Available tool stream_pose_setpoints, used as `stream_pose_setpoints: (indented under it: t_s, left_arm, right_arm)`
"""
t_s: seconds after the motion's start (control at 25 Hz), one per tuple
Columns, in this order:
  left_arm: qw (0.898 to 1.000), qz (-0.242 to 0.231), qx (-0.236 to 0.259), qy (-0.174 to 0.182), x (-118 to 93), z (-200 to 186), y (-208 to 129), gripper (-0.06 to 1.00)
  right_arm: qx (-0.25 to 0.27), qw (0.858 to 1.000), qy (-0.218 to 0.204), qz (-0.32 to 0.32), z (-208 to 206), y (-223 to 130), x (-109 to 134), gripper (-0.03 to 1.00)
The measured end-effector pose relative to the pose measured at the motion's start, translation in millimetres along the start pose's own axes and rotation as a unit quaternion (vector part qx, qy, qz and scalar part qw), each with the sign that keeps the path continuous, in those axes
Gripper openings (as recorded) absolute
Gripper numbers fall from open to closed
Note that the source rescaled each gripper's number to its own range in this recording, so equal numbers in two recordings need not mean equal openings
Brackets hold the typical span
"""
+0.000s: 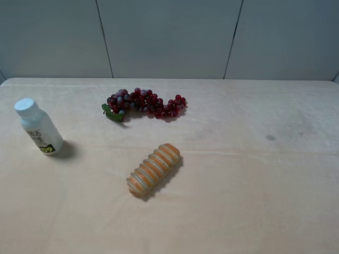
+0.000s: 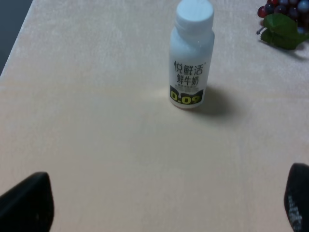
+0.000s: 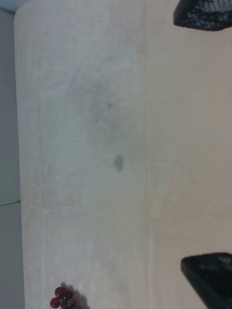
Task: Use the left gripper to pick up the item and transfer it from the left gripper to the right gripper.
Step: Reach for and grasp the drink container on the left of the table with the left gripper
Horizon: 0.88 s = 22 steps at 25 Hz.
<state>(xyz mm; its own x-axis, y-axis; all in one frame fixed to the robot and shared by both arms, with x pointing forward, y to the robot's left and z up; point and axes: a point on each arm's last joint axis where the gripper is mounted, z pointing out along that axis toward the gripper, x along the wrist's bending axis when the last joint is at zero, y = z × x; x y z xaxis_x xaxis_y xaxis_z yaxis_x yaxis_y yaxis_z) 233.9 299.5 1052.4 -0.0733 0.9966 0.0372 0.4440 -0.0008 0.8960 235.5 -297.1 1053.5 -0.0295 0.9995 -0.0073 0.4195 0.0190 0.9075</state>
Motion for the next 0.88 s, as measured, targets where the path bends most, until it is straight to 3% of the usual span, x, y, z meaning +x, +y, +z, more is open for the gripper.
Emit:
stream_pose_setpoints:
  t_s: [0.64, 0.88]
  left_arm:
    - [1.000, -0.001, 0.000, 0.000, 0.1, 0.0, 0.0, 0.93]
    - [0.999, -0.002, 0.042, -0.002, 1.1, 3.4, 20.1, 0.99]
  right_arm:
    - [0.001, 1.000, 0.000, 0.000, 0.0, -0.1, 0.0, 1.00]
    - [0.001, 1.000, 0.000, 0.000, 0.0, -0.1, 0.0, 1.00]
